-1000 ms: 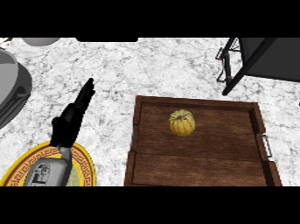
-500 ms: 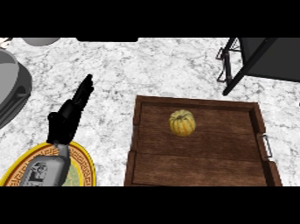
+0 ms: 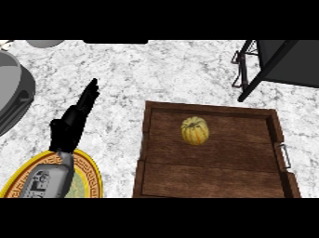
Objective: Pick the tomato from the tray and place it in the tiered shelf
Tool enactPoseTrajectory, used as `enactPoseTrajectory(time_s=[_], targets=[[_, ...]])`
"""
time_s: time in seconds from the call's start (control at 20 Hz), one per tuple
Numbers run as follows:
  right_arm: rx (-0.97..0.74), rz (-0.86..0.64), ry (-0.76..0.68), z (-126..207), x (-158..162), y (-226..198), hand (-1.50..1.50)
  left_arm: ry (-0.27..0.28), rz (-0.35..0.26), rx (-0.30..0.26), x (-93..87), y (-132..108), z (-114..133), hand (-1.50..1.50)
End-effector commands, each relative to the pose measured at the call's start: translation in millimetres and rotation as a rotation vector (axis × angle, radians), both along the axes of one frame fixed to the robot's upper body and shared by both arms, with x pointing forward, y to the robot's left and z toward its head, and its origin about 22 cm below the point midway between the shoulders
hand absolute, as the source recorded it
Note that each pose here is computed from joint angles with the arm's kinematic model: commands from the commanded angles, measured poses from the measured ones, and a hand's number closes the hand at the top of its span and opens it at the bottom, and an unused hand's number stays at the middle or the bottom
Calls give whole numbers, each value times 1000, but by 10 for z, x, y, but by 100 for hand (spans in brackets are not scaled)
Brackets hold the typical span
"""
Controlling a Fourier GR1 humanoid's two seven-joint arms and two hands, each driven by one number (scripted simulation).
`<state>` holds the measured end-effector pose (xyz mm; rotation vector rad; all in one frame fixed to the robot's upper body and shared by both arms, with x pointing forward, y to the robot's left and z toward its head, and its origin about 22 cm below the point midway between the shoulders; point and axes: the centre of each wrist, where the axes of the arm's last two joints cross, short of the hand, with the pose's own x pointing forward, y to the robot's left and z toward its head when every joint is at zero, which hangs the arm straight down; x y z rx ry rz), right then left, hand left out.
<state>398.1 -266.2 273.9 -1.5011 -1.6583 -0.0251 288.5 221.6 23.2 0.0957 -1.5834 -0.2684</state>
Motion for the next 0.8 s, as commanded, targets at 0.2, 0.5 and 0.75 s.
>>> enactPoseTrajectory(time_s=[0.2,0.5,0.75], targets=[[91,35,-63,-259,217,-381,150,11,4,0,57,-39,-75,0],[-31,-182,110,-338,248,-704,150,-3,5,16,-83,27,-105,0],[48,-276,77,-313,211,-690,-150,2,12,13,-130,153,-264,0]])
